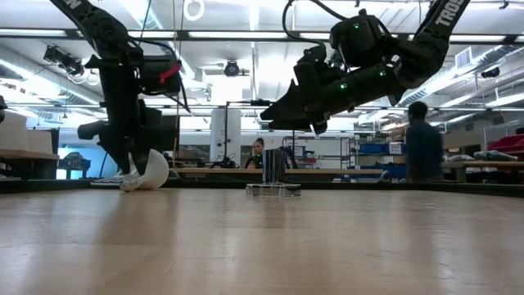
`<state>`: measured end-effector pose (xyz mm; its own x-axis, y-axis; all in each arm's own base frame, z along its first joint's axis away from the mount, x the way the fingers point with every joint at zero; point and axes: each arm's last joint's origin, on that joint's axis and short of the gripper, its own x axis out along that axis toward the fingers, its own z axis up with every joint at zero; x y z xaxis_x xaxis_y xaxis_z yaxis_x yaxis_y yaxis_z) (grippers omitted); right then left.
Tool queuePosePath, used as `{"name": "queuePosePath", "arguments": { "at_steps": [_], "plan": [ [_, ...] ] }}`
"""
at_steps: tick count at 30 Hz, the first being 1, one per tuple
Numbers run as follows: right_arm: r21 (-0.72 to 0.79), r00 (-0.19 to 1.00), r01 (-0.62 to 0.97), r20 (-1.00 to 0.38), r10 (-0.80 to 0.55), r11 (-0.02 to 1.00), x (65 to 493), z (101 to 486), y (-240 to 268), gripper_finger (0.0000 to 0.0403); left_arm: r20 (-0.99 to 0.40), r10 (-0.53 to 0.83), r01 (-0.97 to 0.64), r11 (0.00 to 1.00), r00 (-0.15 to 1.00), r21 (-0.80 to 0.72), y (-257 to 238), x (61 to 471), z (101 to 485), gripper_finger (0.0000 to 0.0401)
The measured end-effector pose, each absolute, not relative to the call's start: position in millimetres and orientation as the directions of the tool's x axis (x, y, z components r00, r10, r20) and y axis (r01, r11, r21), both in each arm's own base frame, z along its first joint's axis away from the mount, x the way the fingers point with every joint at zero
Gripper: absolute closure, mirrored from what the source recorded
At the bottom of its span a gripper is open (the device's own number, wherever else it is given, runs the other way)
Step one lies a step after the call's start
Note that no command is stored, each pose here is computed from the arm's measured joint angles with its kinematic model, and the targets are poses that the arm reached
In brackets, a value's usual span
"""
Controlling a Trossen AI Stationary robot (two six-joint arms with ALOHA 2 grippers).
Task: Screw lightbulb
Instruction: Insert the lightbulb into the lamp
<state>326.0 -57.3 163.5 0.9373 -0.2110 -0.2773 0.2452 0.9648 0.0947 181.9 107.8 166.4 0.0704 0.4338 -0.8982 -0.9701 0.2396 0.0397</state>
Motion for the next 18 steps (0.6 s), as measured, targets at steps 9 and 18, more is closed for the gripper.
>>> {"name": "queuePosePath", "arguments": {
  "at_steps": [9,18],
  "plan": [
    [0.095,0.937,0.245,-0.278,-0.211,0.965,326.0,163.3,-57.3,0.0128,-0.902,0.425,-0.967,0.254,0.081,0.032,115.3,184.3,161.5,0.0228],
    [0.094,0.937,0.243,-0.280,-0.209,0.965,326.1,163.0,-56.5,0.0128,-0.896,0.430,-0.937,0.345,0.112,0.049,122.9,195.9,149.6,0.0228]
  ]
}}
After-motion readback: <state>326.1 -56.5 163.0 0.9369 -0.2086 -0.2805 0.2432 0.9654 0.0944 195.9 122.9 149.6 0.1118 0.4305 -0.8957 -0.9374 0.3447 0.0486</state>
